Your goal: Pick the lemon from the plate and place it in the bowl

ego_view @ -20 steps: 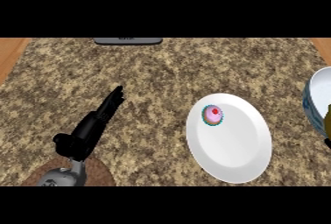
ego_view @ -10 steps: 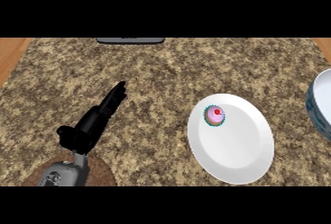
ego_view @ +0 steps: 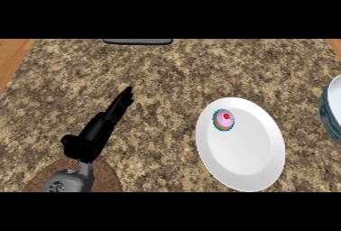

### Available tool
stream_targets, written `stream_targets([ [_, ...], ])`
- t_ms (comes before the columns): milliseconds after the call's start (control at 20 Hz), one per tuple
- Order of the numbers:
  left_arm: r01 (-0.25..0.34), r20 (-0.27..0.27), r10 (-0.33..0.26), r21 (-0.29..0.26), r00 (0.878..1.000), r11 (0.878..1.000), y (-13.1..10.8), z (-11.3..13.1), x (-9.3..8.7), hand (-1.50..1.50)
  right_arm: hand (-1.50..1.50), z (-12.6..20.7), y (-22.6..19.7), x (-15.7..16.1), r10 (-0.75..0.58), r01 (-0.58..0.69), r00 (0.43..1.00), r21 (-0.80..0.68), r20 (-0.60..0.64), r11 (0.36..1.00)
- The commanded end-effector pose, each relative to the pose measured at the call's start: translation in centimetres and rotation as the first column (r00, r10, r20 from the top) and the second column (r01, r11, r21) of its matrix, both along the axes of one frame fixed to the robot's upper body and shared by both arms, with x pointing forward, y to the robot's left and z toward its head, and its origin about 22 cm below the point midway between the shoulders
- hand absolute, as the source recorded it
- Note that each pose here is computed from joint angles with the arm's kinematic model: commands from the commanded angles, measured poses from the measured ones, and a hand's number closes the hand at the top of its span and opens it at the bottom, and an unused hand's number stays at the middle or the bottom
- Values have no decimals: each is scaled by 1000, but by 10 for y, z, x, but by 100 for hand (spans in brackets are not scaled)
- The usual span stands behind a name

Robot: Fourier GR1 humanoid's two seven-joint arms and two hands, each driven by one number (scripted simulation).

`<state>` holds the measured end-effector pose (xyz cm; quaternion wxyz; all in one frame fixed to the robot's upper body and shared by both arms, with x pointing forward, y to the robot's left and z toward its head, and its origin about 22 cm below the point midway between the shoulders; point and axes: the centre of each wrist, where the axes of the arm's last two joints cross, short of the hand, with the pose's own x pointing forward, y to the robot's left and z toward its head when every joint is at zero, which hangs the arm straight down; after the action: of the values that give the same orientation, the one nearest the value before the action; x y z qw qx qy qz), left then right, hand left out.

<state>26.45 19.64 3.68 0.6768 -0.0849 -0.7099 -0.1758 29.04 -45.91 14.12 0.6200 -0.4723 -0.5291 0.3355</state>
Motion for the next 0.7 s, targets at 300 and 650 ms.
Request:
stream_targets([
  [300, -10, -9, 10, -2, 1000, 1000, 1, -2, 16, 0, -150, -9, -31, 30, 92, -112, 990, 191, 110, 975],
  [650, -20, 5, 20, -1, 1000, 1000, 3, -1, 1, 0, -150, 24, -73, 14, -128, -2, 946, 399, 299, 917],
])
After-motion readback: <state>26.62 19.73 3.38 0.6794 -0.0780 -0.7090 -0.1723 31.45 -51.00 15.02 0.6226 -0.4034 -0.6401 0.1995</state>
